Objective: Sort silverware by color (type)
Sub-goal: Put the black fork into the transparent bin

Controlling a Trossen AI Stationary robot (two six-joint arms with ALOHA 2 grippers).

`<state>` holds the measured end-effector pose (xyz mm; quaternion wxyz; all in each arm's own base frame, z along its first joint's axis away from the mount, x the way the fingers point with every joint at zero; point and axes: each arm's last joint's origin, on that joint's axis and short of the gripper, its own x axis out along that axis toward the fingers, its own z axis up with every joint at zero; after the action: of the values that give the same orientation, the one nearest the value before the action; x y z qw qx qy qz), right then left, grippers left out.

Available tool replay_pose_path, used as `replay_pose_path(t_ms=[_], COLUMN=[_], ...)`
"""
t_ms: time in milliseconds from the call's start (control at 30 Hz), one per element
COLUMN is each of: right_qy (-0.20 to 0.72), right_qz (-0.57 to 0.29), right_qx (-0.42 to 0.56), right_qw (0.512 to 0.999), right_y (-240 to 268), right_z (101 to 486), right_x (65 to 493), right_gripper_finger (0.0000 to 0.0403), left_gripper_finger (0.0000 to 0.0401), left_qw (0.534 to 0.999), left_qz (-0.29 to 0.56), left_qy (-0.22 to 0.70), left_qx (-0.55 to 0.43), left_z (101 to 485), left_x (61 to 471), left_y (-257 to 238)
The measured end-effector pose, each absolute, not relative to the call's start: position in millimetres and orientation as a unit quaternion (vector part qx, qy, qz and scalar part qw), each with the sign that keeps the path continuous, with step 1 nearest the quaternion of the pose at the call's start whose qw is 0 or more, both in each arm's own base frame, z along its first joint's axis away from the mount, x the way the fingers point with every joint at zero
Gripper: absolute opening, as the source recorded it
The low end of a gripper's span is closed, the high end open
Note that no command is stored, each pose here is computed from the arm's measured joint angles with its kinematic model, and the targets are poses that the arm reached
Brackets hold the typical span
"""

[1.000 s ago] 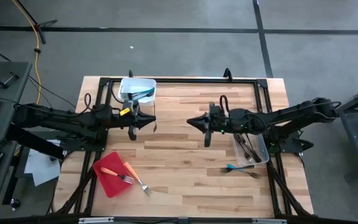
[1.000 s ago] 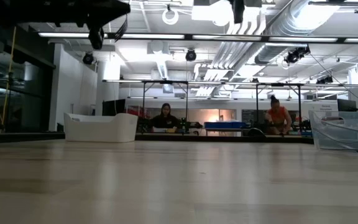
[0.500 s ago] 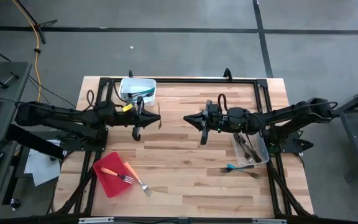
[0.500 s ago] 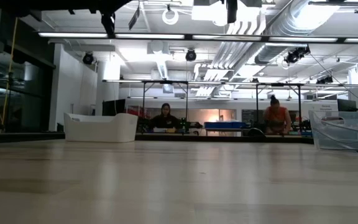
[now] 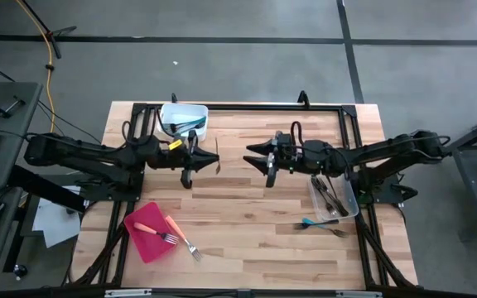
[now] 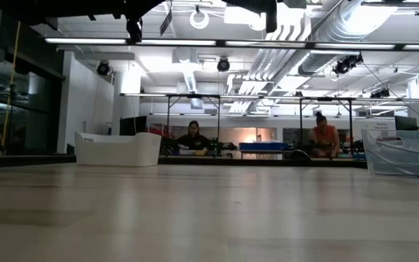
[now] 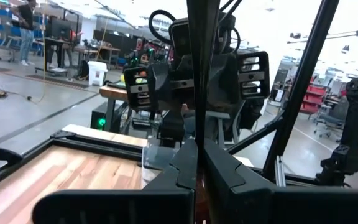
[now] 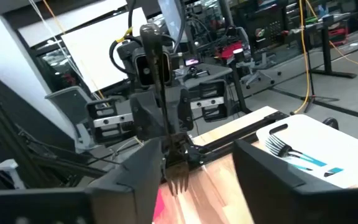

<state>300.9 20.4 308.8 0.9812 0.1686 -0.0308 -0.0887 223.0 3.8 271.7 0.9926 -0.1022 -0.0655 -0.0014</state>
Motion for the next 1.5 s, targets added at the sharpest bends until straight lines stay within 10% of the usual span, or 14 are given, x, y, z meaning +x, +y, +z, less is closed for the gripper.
replay_pose_path(t_ms=[1167, 1500], right_qy=[-0.043, -0.036], right_qz=[-0.025, -0.026], right_qx=[0.165, 0.159], right_qw=[0.985, 0.986], right_y=[16.2, 16.3], right_z=[304.5, 308.0], right_x=[336.0, 334.1], right_gripper_finger=[0.0211, 0.0162], left_gripper_finger=[0.0, 0.0], left_qw=[0.995, 0.995], left_qz=[-0.019, -0.017], left_qy=[-0.052, -0.048], left_qx=[-0.089, -0.089], left_z=[277.8, 277.6], left_x=[287.5, 287.6], left_y=[1.8, 2.0])
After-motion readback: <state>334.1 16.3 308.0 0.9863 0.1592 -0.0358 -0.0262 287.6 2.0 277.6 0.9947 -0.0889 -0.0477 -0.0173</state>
